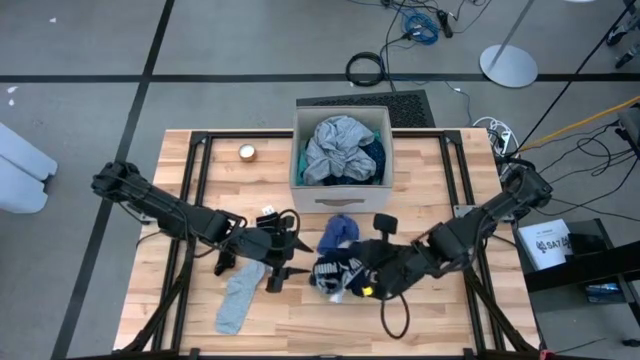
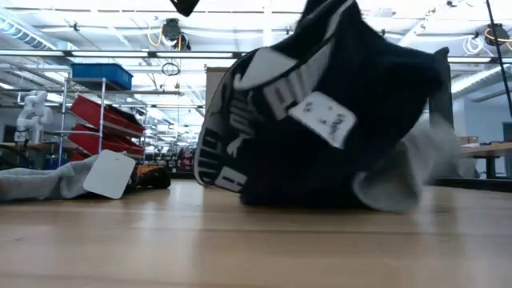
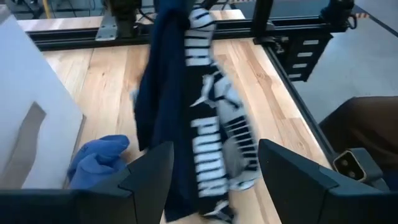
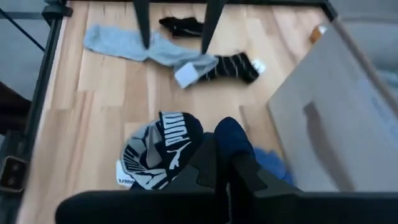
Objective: Sort clothes
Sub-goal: Put the dark blue boxers into the laundry organizer
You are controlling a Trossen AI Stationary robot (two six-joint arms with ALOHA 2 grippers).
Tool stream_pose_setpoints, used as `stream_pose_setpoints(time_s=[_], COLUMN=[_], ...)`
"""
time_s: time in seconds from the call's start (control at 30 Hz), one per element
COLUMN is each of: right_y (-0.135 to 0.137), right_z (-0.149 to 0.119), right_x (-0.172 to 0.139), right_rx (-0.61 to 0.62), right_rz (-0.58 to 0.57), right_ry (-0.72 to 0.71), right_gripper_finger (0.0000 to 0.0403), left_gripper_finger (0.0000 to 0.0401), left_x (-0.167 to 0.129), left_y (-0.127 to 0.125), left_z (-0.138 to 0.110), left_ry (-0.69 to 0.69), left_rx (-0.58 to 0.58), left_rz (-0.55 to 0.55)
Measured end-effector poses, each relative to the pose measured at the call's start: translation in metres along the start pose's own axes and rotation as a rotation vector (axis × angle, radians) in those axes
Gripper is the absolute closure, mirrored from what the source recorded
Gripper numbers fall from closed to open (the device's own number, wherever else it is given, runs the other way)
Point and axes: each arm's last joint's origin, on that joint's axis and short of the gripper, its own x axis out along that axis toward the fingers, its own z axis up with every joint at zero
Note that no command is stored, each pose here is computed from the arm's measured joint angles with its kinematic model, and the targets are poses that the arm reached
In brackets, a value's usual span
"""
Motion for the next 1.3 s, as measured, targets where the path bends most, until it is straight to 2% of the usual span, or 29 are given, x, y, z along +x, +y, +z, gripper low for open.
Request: stream_pose_setpoints(time_s=[0.13, 0.3, 0.47, 0.7, 1.1, 1.23, 1.3], right_y=[-0.012, -0.03, -0.028, -0.026, -0.021, -0.019, -0.017], right_z=[0.008, 0.014, 0.01, 0.006, 0.006, 0.006, 0.005], right_x=[0.008, 0.019, 0.034, 0.061, 0.04, 0.033, 0.032], right_rx=[-0.05, -0.005, -0.022, -0.064, -0.077, -0.079, -0.08], right_rz=[-0.024, -0.076, -0.095, -0.132, -0.091, -0.082, -0.078], right_ry=[-0.014, -0.001, 0.035, 0.086, 0.056, 0.038, 0.039], right_gripper_finger=[0.0403, 0.0403, 0.0403, 0.0403, 0.0403, 0.0403, 0.0403], left_gripper_finger=[0.0157, 0.0157, 0.0157, 0.0157, 0.0157, 0.0157, 0.0157], left_x=[0.0, 0.0, 0.0, -0.011, -0.057, -0.074, -0.084], left_y=[-0.002, -0.003, -0.004, -0.001, -0.002, 0.005, 0.01], left_z=[0.0, 0.0, -0.001, 0.005, 0.007, -0.016, -0.032], left_ry=[-0.002, -0.001, 0.002, -0.046, -0.034, -0.064, -0.105], left_rx=[0.003, 0.004, 0.014, 0.082, 0.141, 0.145, 0.109], left_rz=[-0.005, -0.008, -0.009, 0.141, 0.201, 0.27, 0.279])
